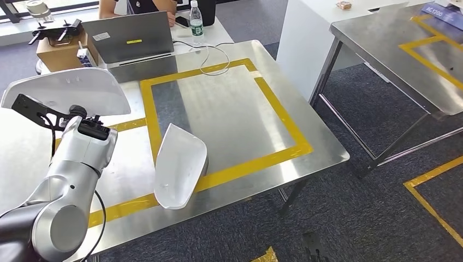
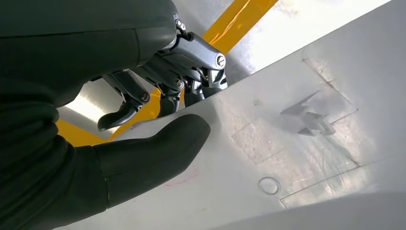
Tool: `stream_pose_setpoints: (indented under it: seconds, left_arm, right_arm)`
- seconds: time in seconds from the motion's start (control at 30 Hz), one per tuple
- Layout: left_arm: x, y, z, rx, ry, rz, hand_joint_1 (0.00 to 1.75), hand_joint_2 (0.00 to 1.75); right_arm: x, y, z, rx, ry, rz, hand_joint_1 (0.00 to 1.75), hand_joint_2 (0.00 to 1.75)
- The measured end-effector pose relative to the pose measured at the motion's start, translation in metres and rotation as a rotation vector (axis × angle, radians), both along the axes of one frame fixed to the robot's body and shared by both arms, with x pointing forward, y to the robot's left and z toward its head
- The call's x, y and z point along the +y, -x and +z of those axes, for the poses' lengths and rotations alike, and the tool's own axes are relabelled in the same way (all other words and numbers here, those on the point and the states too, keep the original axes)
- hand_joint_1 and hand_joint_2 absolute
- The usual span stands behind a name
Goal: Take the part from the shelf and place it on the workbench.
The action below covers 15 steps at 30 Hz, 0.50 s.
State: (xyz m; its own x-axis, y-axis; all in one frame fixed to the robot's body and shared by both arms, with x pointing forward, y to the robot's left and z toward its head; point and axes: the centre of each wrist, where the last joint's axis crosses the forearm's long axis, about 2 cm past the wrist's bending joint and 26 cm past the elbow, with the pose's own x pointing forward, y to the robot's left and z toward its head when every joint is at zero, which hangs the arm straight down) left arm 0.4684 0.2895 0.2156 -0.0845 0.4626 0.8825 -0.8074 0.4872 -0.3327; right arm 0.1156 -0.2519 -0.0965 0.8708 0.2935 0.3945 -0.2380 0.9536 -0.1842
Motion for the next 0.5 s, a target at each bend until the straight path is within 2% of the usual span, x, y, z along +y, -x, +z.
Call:
stream_pose_setpoints:
  seconds: [0.5]
  left_arm:
    - [0.0003, 0.0014, -0.0038, 0.009, 0.015, 0.008, 1.75, 1.75]
  right_arm:
    - [-0.0010, 0.0005, -0.0002, 0.000, 0.002, -0.002, 0.00, 0.00]
